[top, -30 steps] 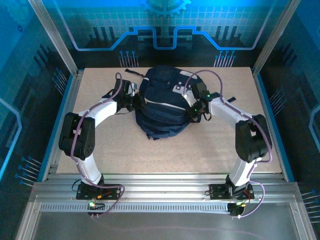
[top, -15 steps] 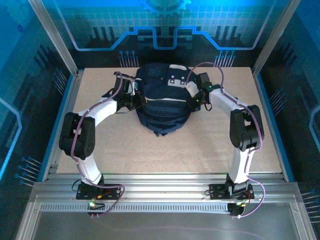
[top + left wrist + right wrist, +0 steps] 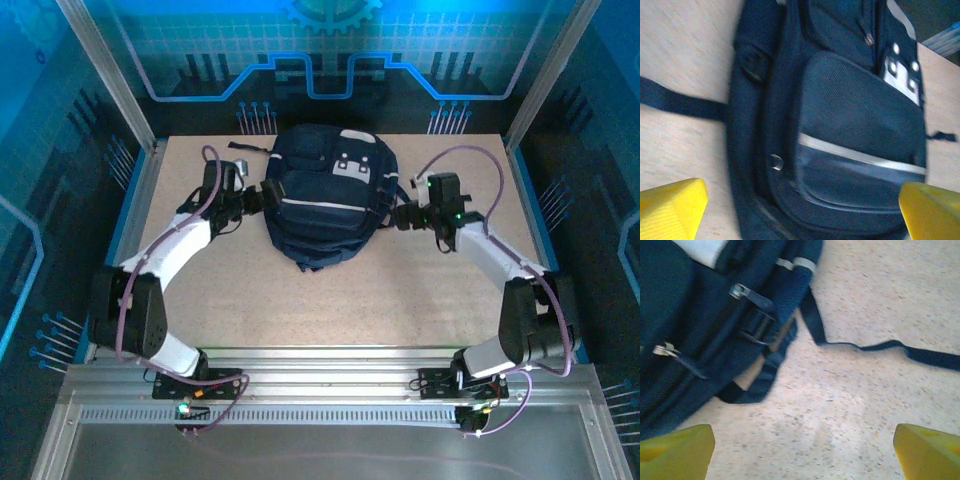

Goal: Pack the student bag

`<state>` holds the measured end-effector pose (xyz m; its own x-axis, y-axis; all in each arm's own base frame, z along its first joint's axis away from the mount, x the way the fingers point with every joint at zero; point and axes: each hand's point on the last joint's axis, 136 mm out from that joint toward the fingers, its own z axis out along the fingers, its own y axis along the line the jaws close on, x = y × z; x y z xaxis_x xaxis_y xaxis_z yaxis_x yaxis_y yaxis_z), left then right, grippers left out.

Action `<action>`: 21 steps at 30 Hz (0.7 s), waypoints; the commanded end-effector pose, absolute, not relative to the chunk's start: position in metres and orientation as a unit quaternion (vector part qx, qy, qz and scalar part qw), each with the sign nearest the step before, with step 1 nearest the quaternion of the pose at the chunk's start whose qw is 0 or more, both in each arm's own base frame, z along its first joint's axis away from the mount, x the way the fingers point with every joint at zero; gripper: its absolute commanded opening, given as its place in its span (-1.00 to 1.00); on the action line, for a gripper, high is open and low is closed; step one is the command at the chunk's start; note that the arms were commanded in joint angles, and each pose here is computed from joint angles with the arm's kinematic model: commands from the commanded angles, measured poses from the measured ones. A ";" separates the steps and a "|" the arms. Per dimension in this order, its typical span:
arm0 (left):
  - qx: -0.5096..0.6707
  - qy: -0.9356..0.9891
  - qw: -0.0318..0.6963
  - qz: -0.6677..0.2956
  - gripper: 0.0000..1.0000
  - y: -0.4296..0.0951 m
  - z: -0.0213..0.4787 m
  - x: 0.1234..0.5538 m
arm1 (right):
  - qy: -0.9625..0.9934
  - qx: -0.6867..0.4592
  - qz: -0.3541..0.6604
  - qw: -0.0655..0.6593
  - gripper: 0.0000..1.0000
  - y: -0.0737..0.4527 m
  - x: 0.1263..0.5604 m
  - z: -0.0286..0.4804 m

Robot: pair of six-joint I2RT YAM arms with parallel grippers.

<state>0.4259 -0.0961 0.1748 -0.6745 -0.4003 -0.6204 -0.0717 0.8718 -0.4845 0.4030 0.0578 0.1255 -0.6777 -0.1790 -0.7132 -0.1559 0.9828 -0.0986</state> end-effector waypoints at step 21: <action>-0.110 0.813 0.568 0.062 0.98 0.026 0.112 0.395 | 0.826 -0.034 -0.006 0.563 1.00 0.018 0.397 0.097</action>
